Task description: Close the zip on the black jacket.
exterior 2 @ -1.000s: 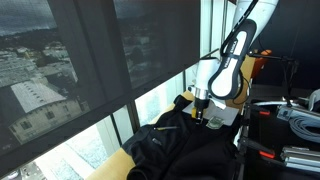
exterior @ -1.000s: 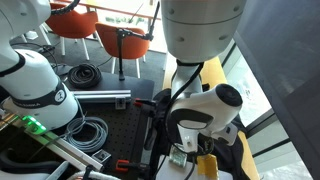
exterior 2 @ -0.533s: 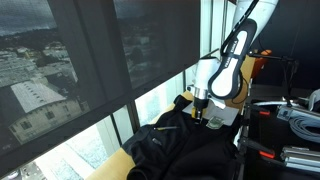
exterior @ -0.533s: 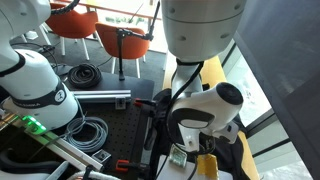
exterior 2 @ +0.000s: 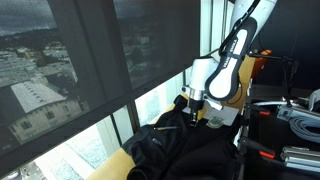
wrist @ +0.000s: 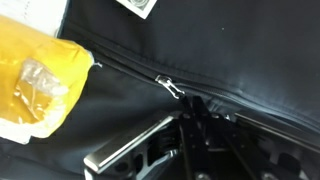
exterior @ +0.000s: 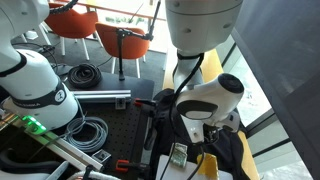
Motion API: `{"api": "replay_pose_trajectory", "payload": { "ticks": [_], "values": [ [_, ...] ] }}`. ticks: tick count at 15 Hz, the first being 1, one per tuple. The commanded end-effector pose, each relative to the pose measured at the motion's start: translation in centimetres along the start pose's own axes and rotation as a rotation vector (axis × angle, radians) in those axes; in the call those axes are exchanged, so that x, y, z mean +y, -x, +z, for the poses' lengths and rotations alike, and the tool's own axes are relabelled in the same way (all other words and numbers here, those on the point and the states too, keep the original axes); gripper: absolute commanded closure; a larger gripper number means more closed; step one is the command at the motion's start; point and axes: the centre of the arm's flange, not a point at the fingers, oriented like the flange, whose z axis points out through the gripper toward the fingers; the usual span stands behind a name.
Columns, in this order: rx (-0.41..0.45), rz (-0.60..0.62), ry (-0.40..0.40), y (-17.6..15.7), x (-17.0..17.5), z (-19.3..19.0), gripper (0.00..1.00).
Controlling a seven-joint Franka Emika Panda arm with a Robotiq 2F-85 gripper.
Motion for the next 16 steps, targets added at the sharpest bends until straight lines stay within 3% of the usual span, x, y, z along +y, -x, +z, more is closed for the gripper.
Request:
{"api": "replay_pose_trajectory", "payload": {
  "ticks": [1,10,16],
  "values": [
    [-0.002,-0.04,-0.023,-2.7,-2.6,0.1,0.98],
    [-0.022,-0.165,-0.096,-5.9,-10.3,0.4,0.98],
    [-0.051,-0.218,-0.206,-7.5,-15.3,-0.4,0.98]
  ]
}}
